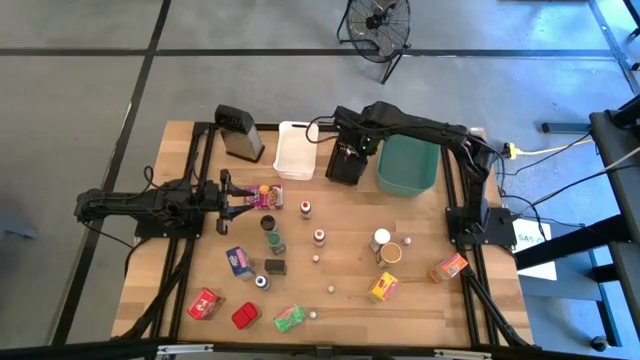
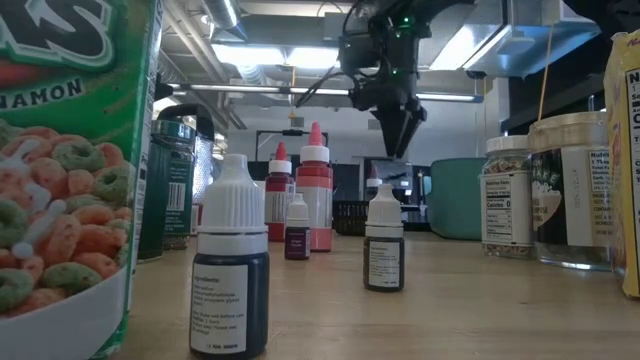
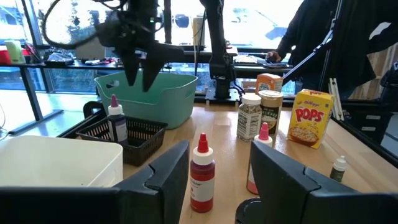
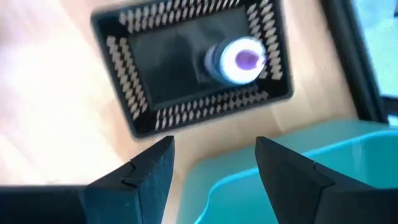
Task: Pick & Place Kitchen Items
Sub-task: Put the blue cereal box into the green bin
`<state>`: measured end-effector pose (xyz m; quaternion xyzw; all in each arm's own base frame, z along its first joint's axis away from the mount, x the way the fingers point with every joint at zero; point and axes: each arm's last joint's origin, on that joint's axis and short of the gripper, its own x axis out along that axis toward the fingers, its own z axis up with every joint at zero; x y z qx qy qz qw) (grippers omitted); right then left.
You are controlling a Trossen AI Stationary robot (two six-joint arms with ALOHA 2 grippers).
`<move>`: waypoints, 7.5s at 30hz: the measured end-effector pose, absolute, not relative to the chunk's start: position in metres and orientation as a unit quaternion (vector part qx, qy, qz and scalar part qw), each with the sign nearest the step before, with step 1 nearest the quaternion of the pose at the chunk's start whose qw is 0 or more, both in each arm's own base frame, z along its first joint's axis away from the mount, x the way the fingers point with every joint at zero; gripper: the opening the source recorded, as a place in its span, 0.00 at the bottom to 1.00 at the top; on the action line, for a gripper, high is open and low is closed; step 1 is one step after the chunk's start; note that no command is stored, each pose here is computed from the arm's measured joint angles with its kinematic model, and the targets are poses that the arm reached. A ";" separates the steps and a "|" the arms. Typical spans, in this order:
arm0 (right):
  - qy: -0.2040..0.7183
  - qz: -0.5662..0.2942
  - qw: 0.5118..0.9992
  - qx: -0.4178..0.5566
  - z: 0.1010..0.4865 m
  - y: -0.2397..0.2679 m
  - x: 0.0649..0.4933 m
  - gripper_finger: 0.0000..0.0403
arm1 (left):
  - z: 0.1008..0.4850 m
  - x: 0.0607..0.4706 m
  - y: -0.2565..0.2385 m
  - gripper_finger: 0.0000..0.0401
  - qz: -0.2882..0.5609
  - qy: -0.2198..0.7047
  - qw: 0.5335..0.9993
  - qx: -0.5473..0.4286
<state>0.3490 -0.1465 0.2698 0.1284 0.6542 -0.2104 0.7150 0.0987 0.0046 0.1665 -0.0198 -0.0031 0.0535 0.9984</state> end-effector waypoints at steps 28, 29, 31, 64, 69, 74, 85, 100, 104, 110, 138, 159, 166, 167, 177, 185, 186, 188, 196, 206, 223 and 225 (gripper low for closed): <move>0.642 -0.248 0.718 0.104 0.280 -0.114 0.355 0.67 | 0.167 0.099 0.005 0.41 0.054 -0.004 0.998 -0.021; 0.642 -0.247 0.718 0.104 0.280 -0.114 0.355 0.67 | 0.167 0.099 0.005 0.41 0.054 -0.004 0.998 -0.021; 0.643 -0.242 0.719 0.108 0.280 -0.113 0.355 0.67 | 0.167 0.099 0.005 0.41 0.054 -0.004 0.998 -0.021; 0.601 -0.232 0.764 0.033 0.310 -0.026 0.355 0.98 | 0.256 0.085 -0.004 0.41 -0.058 0.003 0.994 -0.097; 0.565 -0.269 0.779 -0.012 0.321 0.014 0.347 0.98 | 0.288 0.097 -0.009 0.41 -0.075 0.041 0.994 -0.067; 0.520 -0.277 0.805 -0.064 0.334 0.059 0.333 0.98 | 0.315 0.114 -0.013 0.41 -0.050 0.151 0.987 -0.033; 0.472 -0.279 0.831 -0.096 0.345 0.112 0.305 0.98 | 0.361 0.137 -0.032 0.41 -0.090 0.291 0.952 -0.038; 0.462 -0.272 0.839 -0.094 0.343 0.125 0.300 0.98 | 0.367 0.136 -0.045 0.53 -0.198 0.266 0.943 -0.030; 0.461 -0.275 0.839 -0.083 0.343 0.125 0.300 0.98 | 0.367 0.135 -0.047 0.66 -0.203 0.266 0.942 -0.024; 0.461 -0.268 0.841 -0.087 0.342 0.130 0.298 0.98 | 0.365 0.135 -0.044 0.80 -0.113 0.284 0.947 -0.095; 0.478 -0.269 0.829 -0.107 0.297 0.137 0.297 0.98 | 0.303 0.165 -0.091 0.63 -0.091 0.546 0.832 -0.039; 0.476 -0.260 0.833 -0.110 0.297 0.138 0.299 0.98 | 0.287 0.173 -0.117 0.55 -0.090 0.579 0.809 -0.042; 0.477 -0.260 0.832 -0.110 0.297 0.138 0.299 0.98 | 0.287 0.173 -0.117 0.59 -0.075 0.574 0.815 -0.033; 0.477 -0.260 0.832 -0.110 0.297 0.138 0.299 0.98 | 0.287 0.173 -0.116 0.60 -0.073 0.574 0.815 -0.033; 0.477 -0.260 0.832 -0.110 0.297 0.138 0.299 0.98 | 0.287 0.173 -0.115 0.72 -0.045 0.572 0.819 -0.033; 0.478 -0.260 0.832 -0.110 0.297 0.138 0.299 0.98 | 0.286 0.170 -0.113 0.80 -0.022 0.576 0.817 -0.024; 0.477 -0.260 0.832 -0.110 0.297 0.138 0.299 0.98 | 0.286 0.170 -0.113 0.80 -0.028 0.575 0.818 -0.019; 0.477 -0.260 0.832 -0.110 0.297 0.138 0.299 0.98 | 0.286 0.169 -0.115 0.80 -0.035 0.576 0.817 -0.016; 0.478 -0.259 0.832 -0.112 0.297 0.138 0.299 0.98 | 0.286 0.168 -0.118 0.80 -0.054 0.595 0.799 -0.067; 0.477 -0.254 0.833 -0.117 0.297 0.139 0.299 0.98 | 0.285 0.167 -0.121 0.80 -0.129 0.564 0.809 0.102; 0.475 -0.249 0.836 -0.110 0.297 0.140 0.301 0.98 | 0.282 0.169 -0.123 0.80 -0.167 0.548 0.795 0.202; 0.475 -0.249 0.836 -0.110 0.297 0.140 0.301 0.98 | 0.279 0.170 -0.124 0.80 -0.169 0.558 0.786 0.204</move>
